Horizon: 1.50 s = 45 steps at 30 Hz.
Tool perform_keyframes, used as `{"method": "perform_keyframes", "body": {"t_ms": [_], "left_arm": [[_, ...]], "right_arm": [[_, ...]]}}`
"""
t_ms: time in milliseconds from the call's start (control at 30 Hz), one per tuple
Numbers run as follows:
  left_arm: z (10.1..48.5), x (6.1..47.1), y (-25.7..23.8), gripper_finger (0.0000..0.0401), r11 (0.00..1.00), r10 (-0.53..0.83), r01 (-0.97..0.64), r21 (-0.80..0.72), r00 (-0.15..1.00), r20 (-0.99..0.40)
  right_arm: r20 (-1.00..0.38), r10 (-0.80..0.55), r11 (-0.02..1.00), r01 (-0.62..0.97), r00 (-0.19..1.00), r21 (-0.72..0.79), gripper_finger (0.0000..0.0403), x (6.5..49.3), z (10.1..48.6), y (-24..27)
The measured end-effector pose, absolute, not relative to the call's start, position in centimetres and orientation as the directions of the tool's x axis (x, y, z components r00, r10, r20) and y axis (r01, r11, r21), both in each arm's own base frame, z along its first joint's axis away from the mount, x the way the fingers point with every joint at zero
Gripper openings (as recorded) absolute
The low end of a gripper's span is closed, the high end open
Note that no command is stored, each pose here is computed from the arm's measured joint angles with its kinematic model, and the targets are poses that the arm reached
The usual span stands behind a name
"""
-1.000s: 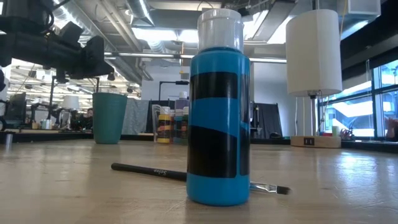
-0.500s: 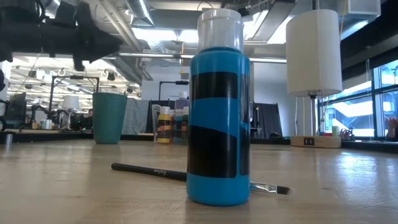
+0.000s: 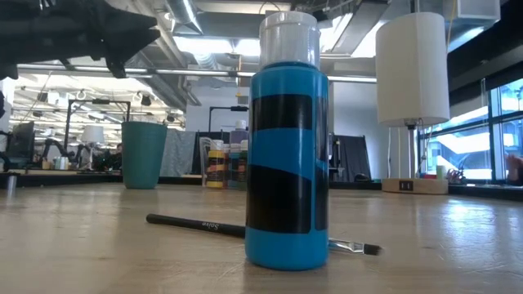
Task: Pick & Place Paint Supplies
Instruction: Put the blue paint bottle into the transparent bin
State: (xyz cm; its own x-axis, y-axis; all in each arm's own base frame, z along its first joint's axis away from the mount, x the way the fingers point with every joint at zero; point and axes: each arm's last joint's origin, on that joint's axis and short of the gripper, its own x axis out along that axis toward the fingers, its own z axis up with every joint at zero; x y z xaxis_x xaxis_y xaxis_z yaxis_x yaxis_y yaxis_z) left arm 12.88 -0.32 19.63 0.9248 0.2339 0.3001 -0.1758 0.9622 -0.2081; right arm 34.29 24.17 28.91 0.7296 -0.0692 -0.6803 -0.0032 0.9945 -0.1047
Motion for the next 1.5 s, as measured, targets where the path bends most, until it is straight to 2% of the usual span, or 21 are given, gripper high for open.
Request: {"method": "perform_keyframes", "body": {"t_ms": [267,533,733,933,1067,1233,1500], "left_arm": [[18.9,13.3,-0.6,0.0116,0.963,0.209,-0.158,-0.218,0.949,0.235],[18.0,13.8,-0.6,0.0117,0.955,0.204,-0.162,-0.250,0.966,0.156],[17.5,14.1,-0.7,0.0118,0.935,0.205,-0.157,-0.317,0.971,0.123],[17.3,14.3,-0.7,0.0118,0.930,0.207,-0.161,-0.331,0.973,0.107],[17.3,14.3,-0.7,0.0122,0.926,0.210,-0.164,-0.340,0.972,0.105],[17.3,14.3,-0.7,0.0131,0.911,0.214,-0.159,-0.380,0.971,0.106],[17.3,14.3,-0.8,0.0137,0.907,0.175,-0.117,-0.404,0.979,0.108]], "right_arm": [[-0.772,-0.073,0.992,0.128,0.632,0.012,0.0243,35.5,25.9,23.7],[-0.834,0.078,0.989,0.063,0.546,0.134,0.0294,35.8,24.5,24.4],[-0.837,0.018,0.994,0.084,0.547,0.077,0.0302,35.7,24.0,24.5],[-0.854,0.081,0.990,0.060,0.515,0.130,0.0300,36.5,22.7,24.7],[-0.874,0.068,0.991,0.066,0.481,0.113,0.0301,36.8,21.7,24.5],[-0.873,0.125,0.977,0.094,0.471,0.191,0.0301,37.7,21.7,23.5],[-0.875,0.125,0.974,0.108,0.468,0.197,0.0301,37.8,21.7,23.4]]}}
